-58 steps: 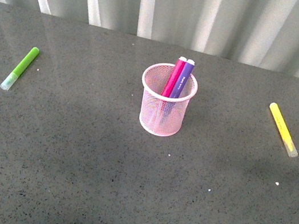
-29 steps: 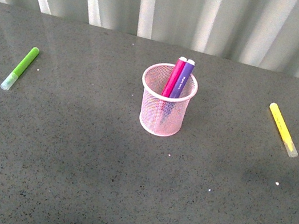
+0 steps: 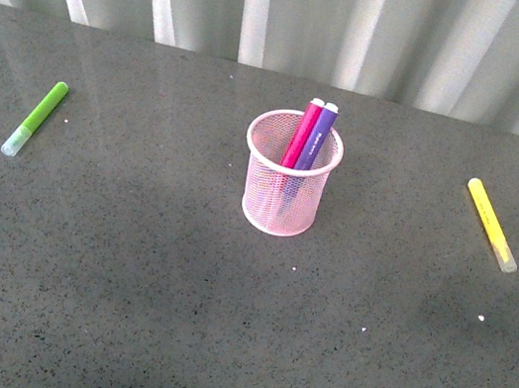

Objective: Insert purple and pink pens into pink cup

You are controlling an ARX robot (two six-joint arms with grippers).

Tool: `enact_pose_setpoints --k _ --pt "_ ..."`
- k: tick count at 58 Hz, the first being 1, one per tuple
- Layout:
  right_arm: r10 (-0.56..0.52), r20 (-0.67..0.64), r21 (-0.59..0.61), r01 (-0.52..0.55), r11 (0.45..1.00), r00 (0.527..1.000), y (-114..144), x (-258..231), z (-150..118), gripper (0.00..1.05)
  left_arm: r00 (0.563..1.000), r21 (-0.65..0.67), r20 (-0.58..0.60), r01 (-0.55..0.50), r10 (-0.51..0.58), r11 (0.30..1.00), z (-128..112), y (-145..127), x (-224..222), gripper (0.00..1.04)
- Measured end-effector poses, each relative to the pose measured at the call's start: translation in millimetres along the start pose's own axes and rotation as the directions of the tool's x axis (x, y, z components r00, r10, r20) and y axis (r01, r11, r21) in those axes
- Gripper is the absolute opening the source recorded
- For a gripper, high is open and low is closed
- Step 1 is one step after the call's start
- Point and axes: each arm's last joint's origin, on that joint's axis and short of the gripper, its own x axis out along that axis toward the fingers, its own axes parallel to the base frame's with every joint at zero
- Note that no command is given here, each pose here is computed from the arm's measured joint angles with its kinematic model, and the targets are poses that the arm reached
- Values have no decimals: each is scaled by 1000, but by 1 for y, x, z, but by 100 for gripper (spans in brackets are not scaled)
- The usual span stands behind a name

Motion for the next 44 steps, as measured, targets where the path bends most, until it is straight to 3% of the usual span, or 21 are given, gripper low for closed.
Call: enact_pose_setpoints --k 20,44 --pt "0 0 1 0 1000 1000 0 0 0 99 1000 0 0 0 0 1000 0 0 0 98" --pt "0 0 1 0 1000 1000 0 0 0 98 1000 0 0 0 0 1000 0 0 0 98"
